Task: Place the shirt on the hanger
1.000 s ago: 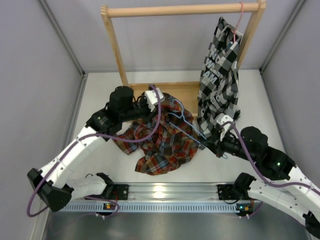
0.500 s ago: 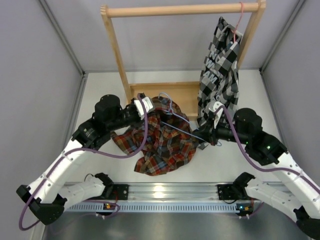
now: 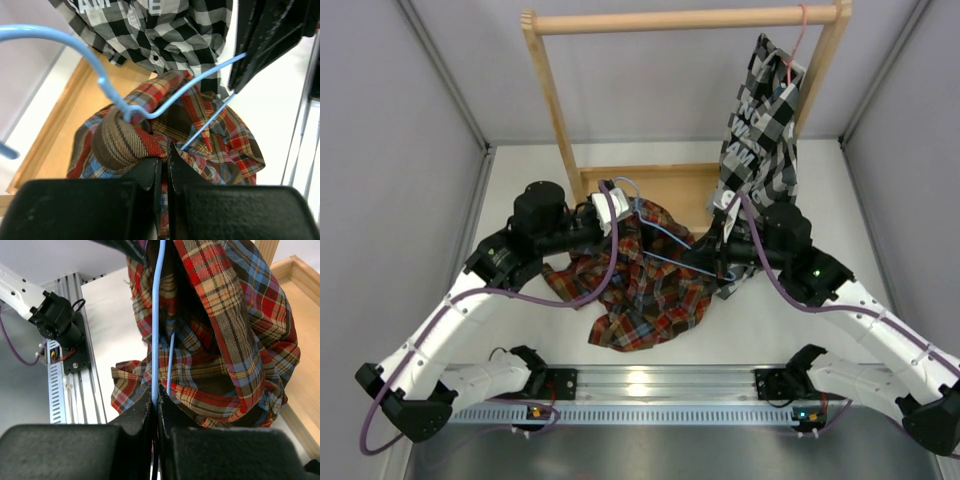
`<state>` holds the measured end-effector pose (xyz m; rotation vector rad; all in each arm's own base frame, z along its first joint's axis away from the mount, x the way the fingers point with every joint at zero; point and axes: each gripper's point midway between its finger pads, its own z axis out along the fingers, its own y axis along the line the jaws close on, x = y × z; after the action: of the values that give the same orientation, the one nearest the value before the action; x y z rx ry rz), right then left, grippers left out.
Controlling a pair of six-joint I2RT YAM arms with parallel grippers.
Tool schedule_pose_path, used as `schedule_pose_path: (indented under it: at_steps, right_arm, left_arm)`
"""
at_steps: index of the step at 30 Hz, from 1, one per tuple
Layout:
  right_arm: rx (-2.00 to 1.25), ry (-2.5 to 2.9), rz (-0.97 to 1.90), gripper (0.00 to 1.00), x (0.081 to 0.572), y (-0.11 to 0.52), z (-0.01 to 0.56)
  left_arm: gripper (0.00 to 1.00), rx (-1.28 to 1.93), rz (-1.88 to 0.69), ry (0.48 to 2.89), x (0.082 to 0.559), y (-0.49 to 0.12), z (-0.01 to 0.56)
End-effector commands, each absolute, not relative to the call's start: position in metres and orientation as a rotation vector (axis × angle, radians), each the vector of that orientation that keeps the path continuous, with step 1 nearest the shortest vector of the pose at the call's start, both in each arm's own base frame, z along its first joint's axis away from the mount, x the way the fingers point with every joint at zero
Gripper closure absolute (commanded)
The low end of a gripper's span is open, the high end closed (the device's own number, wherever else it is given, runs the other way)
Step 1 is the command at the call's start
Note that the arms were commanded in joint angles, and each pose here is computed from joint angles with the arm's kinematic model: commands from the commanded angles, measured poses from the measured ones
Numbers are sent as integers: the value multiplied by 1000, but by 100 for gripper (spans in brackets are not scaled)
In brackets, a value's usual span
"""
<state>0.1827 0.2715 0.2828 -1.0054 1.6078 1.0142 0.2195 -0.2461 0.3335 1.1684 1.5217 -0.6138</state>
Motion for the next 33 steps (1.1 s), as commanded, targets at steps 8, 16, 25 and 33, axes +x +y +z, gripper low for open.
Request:
schedule_pose_path:
  at_steps: [8,16,25,33]
  right_arm:
    - [-880,1330,1085,100,191,286,328]
    - [-859,1275,1145,100,177,297,324]
    - [-739,1199,1155,100,179,294,325]
    - [-691,1171,1180,100,175,288,324]
  left_arm:
    - [100,1041,-609,1649,223,-237,337]
    - [97,966,-610,1679,224,-233,347]
    - [2,1056,-664,1516,197,-234,379]
    - [2,993,-361,1418,222,-198,406]
